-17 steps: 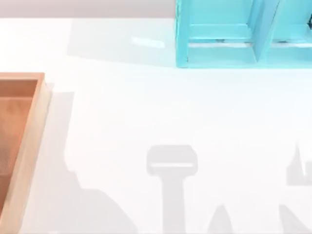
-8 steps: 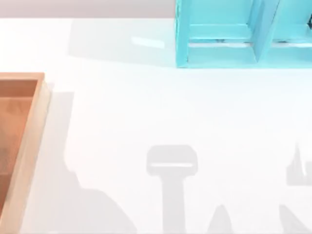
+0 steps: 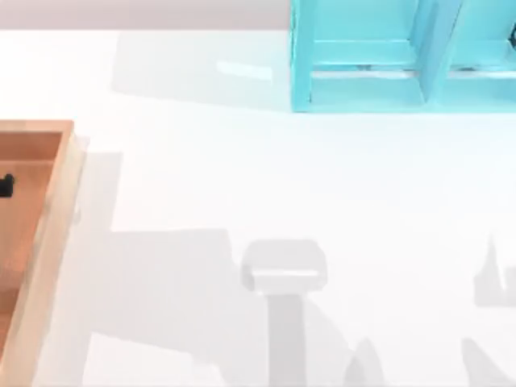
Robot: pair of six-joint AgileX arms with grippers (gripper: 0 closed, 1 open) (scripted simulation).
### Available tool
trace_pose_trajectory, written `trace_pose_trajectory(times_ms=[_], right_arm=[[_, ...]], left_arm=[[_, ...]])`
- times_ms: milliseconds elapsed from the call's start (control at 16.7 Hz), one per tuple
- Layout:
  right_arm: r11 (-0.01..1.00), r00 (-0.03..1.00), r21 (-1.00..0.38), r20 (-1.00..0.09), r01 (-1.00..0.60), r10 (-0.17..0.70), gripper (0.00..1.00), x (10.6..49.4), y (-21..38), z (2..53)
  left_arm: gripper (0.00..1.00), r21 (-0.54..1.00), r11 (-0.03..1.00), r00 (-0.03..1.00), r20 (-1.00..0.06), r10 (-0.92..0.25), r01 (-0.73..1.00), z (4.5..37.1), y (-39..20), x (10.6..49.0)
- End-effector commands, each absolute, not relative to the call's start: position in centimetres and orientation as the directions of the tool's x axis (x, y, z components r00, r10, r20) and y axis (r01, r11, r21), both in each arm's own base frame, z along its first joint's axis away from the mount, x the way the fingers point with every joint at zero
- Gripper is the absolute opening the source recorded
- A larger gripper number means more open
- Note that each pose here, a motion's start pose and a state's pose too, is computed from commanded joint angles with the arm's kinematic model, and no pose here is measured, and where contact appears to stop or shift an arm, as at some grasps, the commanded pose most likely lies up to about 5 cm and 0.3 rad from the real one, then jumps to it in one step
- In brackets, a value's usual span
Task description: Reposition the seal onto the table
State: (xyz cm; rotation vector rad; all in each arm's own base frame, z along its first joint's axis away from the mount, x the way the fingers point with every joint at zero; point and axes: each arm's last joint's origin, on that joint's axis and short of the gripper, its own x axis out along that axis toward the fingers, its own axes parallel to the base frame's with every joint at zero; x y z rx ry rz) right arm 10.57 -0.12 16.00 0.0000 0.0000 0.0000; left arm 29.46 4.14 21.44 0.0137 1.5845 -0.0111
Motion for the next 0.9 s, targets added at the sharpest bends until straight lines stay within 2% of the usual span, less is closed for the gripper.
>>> trace_pose_trajectory(times_ms=[240, 420, 900], right_arm=[[1.0, 1.0, 0.0, 0.0, 0.0, 0.0, 1.0, 10.6, -0.1, 16.0], [1.0, 1.0, 0.0, 0.0, 0.0, 0.0, 1.0, 10.6, -0.1, 16.0], [1.0, 1.0, 0.0, 0.0, 0.0, 0.0, 1.0, 10.6, -0.1, 16.0]], left_arm=[[0.0, 0.006, 1.0, -0.027, -1.0, 0.006, 0.022, 27.4, -2.4, 28.6], [0.0, 0.005, 1.0, -0.005, -1.0, 0.005, 0.022, 30.5, -5.0, 27.2], [0.0, 0.002, 1.0, 0.002, -1.0, 0.002, 0.016, 30.6, -5.9, 28.0]])
